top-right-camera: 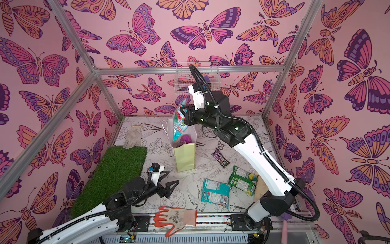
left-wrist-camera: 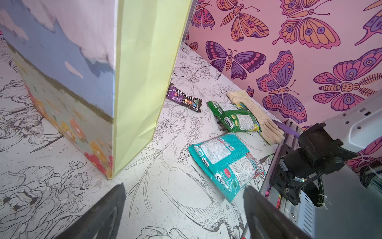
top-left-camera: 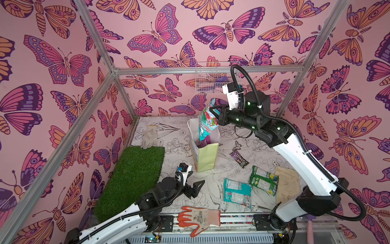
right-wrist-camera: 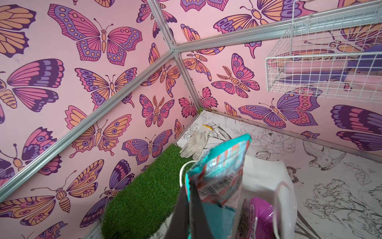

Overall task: Place the snacks into the paper bag
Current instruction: Place the snack in the paper bag.

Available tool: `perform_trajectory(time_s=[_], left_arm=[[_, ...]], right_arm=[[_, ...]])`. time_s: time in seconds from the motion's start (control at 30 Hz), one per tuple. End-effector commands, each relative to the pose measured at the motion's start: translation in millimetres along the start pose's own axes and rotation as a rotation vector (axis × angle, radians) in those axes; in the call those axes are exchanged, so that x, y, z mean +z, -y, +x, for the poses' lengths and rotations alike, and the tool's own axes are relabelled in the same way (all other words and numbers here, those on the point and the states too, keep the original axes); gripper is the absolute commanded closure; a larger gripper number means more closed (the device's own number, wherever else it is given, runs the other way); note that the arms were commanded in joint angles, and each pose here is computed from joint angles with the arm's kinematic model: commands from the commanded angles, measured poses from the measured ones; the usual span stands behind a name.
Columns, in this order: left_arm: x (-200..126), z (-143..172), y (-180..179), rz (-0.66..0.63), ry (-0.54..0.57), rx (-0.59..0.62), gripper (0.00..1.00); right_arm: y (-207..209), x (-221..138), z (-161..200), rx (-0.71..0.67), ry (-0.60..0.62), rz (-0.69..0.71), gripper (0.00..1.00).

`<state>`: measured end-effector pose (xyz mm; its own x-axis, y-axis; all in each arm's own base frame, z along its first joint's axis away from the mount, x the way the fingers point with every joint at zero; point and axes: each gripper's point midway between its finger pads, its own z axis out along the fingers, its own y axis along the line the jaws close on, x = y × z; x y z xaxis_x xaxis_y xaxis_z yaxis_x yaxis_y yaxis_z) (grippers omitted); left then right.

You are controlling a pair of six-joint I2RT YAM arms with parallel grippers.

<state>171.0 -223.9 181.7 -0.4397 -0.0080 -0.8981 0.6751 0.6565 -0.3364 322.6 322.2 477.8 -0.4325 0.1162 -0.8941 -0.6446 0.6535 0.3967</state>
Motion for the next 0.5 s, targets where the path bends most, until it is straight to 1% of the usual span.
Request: perform_trajectory(time_s=[0.0, 0.2, 0.27, 0.47], left_arm=[[-1, 1, -2, -0.006, 0.017, 0.008, 0.09], [-1, 0, -1, -0.004, 0.021, 0.005, 0.09], [-1, 1, -1, -0.003, 0.018, 0.005, 0.09], [-1, 0, -1, 0.000, 0.019, 0.004, 0.09]], right_arm=[[3, -1, -11, -0.047, 0.037, 0.040, 1.00], [10, -1, -10, -0.064, 0.035, 0.079, 1.00], [18, 14, 1, -0.066, 0.000, 0.096, 1.00], [27, 34, 20, -0.074, -0.060, 0.114, 1.00]])
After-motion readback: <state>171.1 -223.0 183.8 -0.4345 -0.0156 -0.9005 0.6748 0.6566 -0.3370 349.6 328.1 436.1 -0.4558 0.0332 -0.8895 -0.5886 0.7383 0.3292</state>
